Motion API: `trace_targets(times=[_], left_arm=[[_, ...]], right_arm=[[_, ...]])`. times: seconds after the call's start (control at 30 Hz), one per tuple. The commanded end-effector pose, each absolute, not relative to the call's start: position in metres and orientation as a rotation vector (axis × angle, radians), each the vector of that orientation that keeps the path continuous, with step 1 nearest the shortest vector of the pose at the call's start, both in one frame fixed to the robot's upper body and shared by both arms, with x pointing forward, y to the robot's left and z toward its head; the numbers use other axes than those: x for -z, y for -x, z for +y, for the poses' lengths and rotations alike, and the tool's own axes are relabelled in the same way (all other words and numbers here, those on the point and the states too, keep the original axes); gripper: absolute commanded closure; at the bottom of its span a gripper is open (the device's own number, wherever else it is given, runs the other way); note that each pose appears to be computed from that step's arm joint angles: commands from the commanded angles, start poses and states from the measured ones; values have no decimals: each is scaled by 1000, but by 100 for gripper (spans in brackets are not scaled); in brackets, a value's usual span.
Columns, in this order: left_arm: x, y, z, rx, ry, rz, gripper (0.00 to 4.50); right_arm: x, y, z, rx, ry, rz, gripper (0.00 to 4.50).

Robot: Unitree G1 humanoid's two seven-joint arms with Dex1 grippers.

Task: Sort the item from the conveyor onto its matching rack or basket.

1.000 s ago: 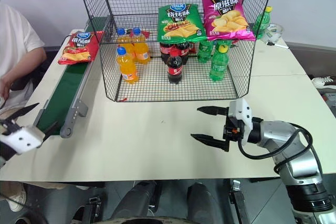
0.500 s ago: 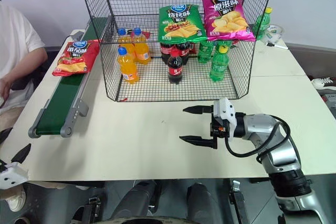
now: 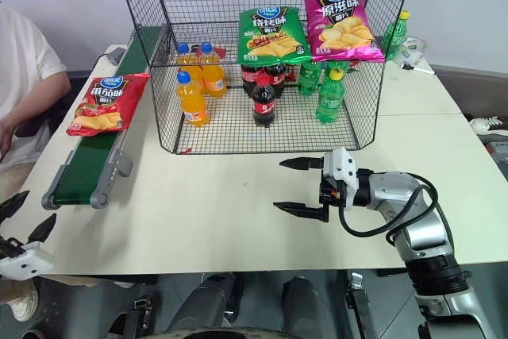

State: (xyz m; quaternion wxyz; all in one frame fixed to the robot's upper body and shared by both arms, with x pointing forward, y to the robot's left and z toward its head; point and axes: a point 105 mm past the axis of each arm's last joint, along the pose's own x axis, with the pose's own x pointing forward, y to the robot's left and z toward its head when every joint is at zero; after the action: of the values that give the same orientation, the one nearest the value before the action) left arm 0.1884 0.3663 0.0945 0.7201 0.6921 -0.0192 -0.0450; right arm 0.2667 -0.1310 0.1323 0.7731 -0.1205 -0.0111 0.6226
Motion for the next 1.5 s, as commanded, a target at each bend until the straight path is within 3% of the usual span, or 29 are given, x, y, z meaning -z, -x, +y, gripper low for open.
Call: trace_targets(times=[0.03,1.5], left_arm=[[-97,-191,367,77,-1521,-55,38],[-84,-203,359,96,-1480,-77,38]], right_arm=[[-138,-267,-135,-1325,284,-60,0],[-134,-269,-136,-1291,305,-70,0]])
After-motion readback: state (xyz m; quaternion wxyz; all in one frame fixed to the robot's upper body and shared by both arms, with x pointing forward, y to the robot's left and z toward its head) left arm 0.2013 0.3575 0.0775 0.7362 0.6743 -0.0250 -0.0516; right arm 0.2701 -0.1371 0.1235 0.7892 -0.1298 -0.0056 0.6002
